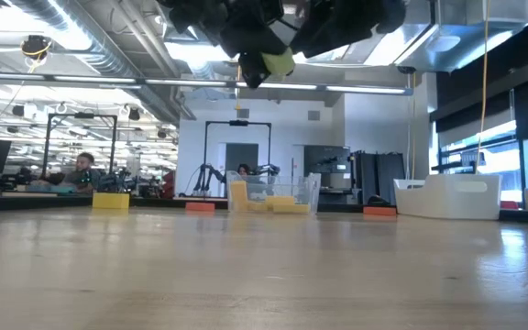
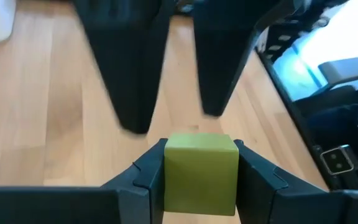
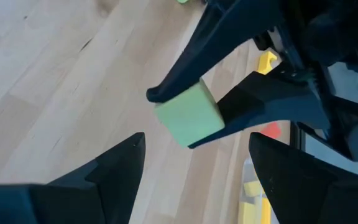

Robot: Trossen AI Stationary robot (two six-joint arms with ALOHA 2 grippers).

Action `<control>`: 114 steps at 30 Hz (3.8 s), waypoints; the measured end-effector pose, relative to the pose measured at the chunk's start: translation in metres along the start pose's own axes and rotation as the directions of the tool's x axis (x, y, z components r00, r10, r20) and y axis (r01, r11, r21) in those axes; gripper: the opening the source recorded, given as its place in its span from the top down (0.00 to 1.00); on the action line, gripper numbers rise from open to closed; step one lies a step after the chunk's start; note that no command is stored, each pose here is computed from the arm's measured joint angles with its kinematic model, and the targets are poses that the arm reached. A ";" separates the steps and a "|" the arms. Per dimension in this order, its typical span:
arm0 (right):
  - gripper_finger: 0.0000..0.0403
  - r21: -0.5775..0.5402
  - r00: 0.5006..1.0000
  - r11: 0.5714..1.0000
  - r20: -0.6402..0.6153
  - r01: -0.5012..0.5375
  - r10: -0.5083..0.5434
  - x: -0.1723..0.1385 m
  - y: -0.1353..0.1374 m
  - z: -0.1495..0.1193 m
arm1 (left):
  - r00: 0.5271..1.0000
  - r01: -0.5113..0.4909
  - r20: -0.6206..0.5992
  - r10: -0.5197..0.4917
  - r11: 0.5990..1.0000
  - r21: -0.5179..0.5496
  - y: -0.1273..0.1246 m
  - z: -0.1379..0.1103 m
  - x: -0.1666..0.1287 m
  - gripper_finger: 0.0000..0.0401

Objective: Sort & place blocks by color
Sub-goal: Put the green squared block into the white bin

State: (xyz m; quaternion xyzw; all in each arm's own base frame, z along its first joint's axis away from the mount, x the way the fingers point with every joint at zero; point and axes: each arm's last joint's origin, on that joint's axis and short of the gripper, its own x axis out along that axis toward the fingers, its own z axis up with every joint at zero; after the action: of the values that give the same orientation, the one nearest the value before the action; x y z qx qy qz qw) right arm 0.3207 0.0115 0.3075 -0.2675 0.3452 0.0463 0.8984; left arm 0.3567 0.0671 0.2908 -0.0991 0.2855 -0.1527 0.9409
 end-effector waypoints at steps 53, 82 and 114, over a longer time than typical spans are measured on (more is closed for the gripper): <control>0.64 -0.137 0.998 0.990 0.069 0.017 -0.007 0.035 0.010 0.010 | 0.996 0.086 0.020 -0.085 0.995 -0.046 0.000 0.001 0.003 0.68; 0.66 -0.056 0.985 0.993 -0.133 0.102 -0.108 0.030 0.010 -0.004 | 0.996 -0.057 -0.068 0.053 0.996 -0.068 -0.007 -0.003 -0.023 0.56; 0.66 0.446 0.456 0.108 -0.885 0.888 -0.094 -0.067 -0.106 -0.185 | 0.868 -0.476 -0.041 0.495 0.853 0.212 -0.046 0.006 -0.052 0.56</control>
State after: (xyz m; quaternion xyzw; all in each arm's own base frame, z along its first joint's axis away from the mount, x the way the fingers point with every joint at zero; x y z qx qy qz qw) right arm 0.1881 -0.1674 0.2838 0.1741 0.4729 -0.5954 0.6257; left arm 0.3084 0.0431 0.3349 0.0760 0.3288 0.0582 0.9395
